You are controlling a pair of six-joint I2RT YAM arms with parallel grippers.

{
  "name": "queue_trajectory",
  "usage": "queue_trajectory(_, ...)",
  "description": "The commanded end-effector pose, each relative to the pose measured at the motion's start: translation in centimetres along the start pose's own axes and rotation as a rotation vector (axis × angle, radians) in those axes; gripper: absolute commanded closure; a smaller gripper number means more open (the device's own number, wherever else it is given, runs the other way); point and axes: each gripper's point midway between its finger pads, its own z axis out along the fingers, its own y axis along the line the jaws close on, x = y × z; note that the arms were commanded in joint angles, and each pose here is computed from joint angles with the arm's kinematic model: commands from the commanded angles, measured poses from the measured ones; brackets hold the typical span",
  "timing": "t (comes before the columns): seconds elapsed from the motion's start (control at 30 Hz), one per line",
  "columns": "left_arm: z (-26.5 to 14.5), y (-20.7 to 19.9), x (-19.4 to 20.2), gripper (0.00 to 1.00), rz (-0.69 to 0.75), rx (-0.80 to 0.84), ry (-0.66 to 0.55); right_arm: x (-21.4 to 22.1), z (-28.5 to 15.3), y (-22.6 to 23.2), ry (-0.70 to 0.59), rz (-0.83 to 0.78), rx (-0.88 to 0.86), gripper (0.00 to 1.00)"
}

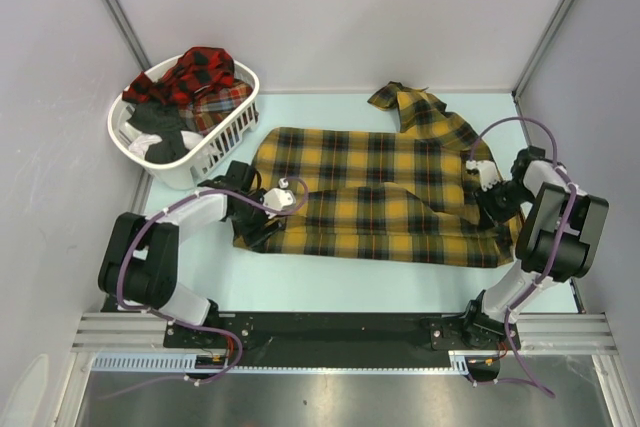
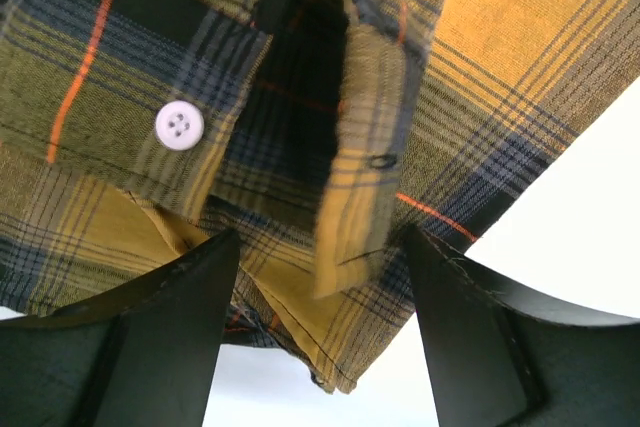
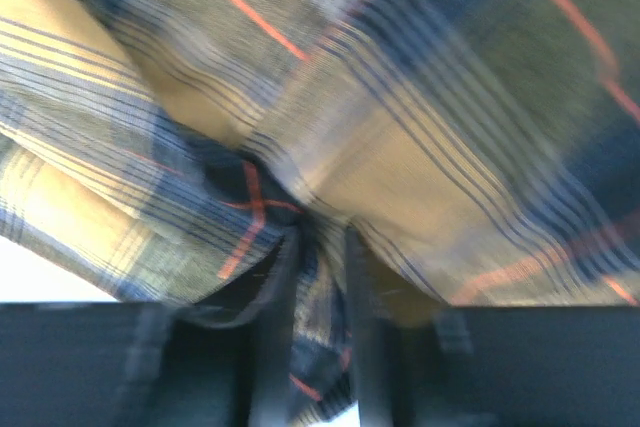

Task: Fold and stack the long sleeve shirts
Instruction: Fold the shirt

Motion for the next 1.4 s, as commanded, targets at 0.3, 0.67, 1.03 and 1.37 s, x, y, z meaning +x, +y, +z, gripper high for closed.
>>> queue_trajectory(0.3, -5.7, -0.4, -1.1, 0.18, 0.003, -0.053, -0.045, 1.9, -9.3, -1.1, -0.005, 0.205, 0.042, 0.49)
queue_trajectory(0.67, -3.9, -2.9, 0.9, 0.20, 0.227, 0.011, -0.065, 5.9, -4.7, 0.6, 0.069, 0.394, 0.049, 0.50)
queue_trajectory(1.03, -0.7, -1.4, 4.0, 0.19, 0.282, -0.040, 0.061, 8.3, -0.8, 1.1, 0.200, 0.487, 0.116, 0.49)
queue_trajectory(1.37, -0.2, -2.3, 5.5, 0.45, 0.273, 0.005, 0.121, 9.0, -3.3, 0.4, 0.201, 0.448, 0.164, 0.52)
